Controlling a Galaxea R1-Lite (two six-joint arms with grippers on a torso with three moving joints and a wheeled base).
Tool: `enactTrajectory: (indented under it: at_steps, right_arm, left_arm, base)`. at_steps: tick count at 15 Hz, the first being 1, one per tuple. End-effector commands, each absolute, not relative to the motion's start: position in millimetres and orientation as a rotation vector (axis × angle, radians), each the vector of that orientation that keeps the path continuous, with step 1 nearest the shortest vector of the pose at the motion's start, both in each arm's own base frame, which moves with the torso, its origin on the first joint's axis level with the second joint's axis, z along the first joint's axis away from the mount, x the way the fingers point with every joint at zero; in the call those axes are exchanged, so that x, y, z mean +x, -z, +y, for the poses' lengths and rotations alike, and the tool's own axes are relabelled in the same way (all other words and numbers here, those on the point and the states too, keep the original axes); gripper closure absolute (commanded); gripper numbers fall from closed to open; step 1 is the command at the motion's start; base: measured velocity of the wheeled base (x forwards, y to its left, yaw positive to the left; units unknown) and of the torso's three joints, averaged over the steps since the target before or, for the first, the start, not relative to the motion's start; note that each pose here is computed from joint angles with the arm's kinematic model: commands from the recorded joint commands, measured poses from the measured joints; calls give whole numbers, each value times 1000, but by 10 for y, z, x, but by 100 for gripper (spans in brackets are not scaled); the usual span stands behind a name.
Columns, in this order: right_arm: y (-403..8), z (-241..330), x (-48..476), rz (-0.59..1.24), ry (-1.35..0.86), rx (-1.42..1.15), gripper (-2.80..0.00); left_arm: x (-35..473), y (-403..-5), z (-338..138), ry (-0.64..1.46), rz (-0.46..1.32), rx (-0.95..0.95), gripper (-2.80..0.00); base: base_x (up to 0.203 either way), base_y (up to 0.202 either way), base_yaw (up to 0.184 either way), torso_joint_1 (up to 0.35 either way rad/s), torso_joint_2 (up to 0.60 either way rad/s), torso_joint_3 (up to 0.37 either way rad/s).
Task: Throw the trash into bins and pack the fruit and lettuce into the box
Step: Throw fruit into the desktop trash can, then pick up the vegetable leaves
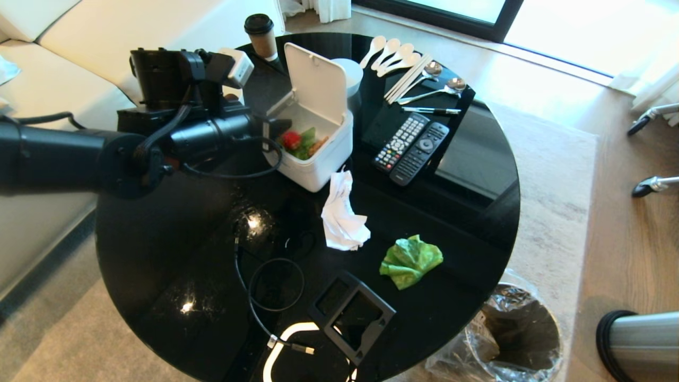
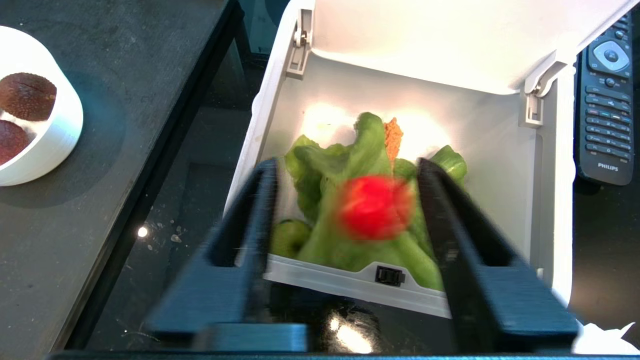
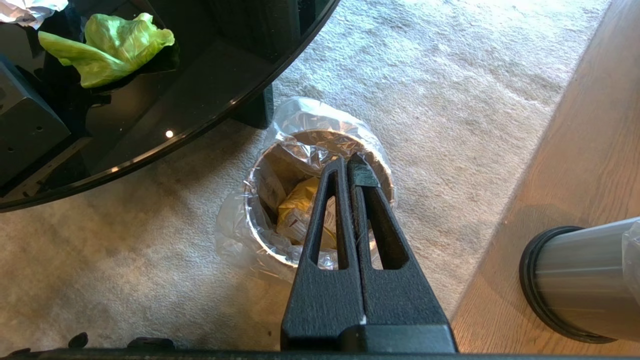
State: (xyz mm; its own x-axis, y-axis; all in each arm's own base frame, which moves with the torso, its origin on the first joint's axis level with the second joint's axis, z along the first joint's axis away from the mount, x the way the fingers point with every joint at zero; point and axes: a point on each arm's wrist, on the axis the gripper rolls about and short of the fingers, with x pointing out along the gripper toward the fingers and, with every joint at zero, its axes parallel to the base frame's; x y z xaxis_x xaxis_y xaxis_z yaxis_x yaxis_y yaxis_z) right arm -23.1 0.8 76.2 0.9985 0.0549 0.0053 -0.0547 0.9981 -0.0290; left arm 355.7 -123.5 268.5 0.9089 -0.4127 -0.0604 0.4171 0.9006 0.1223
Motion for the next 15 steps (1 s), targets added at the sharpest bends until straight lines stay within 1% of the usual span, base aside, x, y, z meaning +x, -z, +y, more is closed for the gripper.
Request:
enactTrajectory:
  at_steps: [1, 5, 9, 12, 15]
  right_arm:
    - [-762, 8, -229, -5, -55, -29, 0]
    - [-762, 8, -229, -5, -55, -29, 0]
    - [-762, 8, -229, -5, -55, -29, 0]
    - [-762, 8, -229, -5, -55, -29, 0]
    - [-762, 8, -229, -5, -55, -29, 0]
  left_arm:
    - [3574, -2686, -1253, 433, 29, 135, -280]
    - [3555, -2711, -1258, 434, 22, 134, -280]
    - [3443, -2820, -1247, 428, -5, 131, -280]
    - [3190, -2904, -1168, 424, -12, 131, -280]
    - [2833, -2904, -1040, 417, 2, 131, -280]
  base:
    - [0, 0, 0, 0, 0, 0]
    - [0, 0, 0, 0, 0, 0]
    - [0, 0, 0, 0, 0, 0]
    - [0, 0, 0, 0, 0, 0]
    - [0, 0, 0, 0, 0, 0]
